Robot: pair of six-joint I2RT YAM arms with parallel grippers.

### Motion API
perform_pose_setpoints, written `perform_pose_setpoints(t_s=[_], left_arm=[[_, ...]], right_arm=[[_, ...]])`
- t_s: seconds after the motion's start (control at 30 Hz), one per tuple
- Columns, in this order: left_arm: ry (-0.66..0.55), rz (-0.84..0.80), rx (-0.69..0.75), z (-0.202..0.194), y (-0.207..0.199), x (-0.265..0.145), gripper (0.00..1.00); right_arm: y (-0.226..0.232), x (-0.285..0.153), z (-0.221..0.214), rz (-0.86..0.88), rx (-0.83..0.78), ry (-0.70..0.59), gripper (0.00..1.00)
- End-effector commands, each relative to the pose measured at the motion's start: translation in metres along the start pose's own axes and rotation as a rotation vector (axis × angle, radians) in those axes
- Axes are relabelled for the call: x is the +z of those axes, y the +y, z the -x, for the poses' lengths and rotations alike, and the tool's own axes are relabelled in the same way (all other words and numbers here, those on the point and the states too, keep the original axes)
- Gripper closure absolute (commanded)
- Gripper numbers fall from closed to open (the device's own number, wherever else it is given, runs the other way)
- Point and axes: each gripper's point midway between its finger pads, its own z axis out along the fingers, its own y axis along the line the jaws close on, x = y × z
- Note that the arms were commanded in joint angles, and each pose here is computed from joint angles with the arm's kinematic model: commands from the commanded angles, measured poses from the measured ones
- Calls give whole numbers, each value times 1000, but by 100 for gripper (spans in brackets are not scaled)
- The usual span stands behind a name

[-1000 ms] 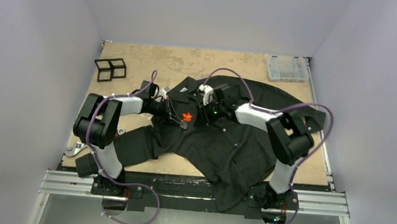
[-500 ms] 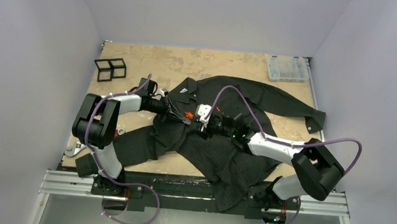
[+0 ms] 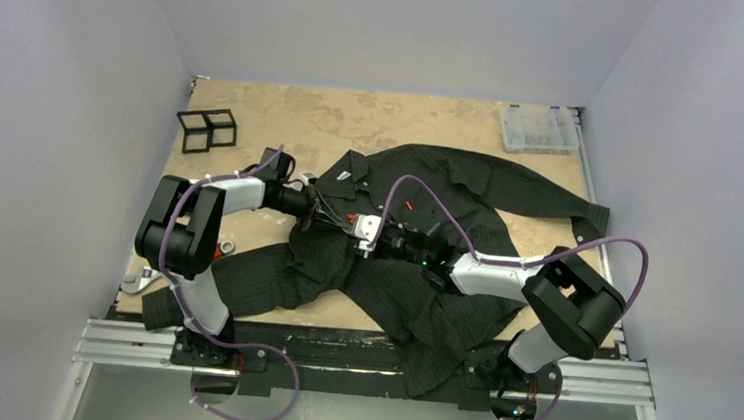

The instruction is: Remove the brooch from the garment

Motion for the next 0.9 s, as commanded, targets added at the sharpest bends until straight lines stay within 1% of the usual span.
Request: perform_pose_setpoints(t_s=[0.0,0.1,0.33,0.5,0.53,0.57,0.63,0.67,0.7,0.73,0.77,0.83,0.87], left_arm=[[32,-40,-10,-11,-13,-7,100],[34,-42,-12,-11,-13,-6,100],[32,-43,-12,-13,-12,-7,100],[33,-48,-12,-11,-15,-7,100],[32,-48,-12,-11,-15,-7,100],[30,-47,-13,-10,-15,-6,100],[29,-46,-10,-11,-14,-7,100],[28,-47,-6,-11,-14,-7,100],[26,-49,3,-11,-15,-8,100],[20,-53,19,-10,-17,-8,98],[6,-56,35,-7,-19,-10,85],[-27,-62,78,-1,-24,-17,69],[-45,-67,112,2,-27,-22,58]], right_arm=[[-11,2,22,-38,-82,-61,56],[-6,5,17,-30,-104,-40,56],[-12,15,2,-80,-127,46,70],[-16,16,-4,-119,-149,75,73],[-18,17,-5,-128,-149,83,75],[-20,18,-6,-139,-149,90,78],[-23,20,-7,-146,-143,100,90],[-20,22,-2,-130,-132,76,99],[-19,22,1,-127,-116,63,100],[-18,22,2,-123,-103,59,100],[-16,22,2,-119,-85,54,100],[-17,20,6,-123,-47,36,100],[-18,19,9,-122,-21,23,100]])
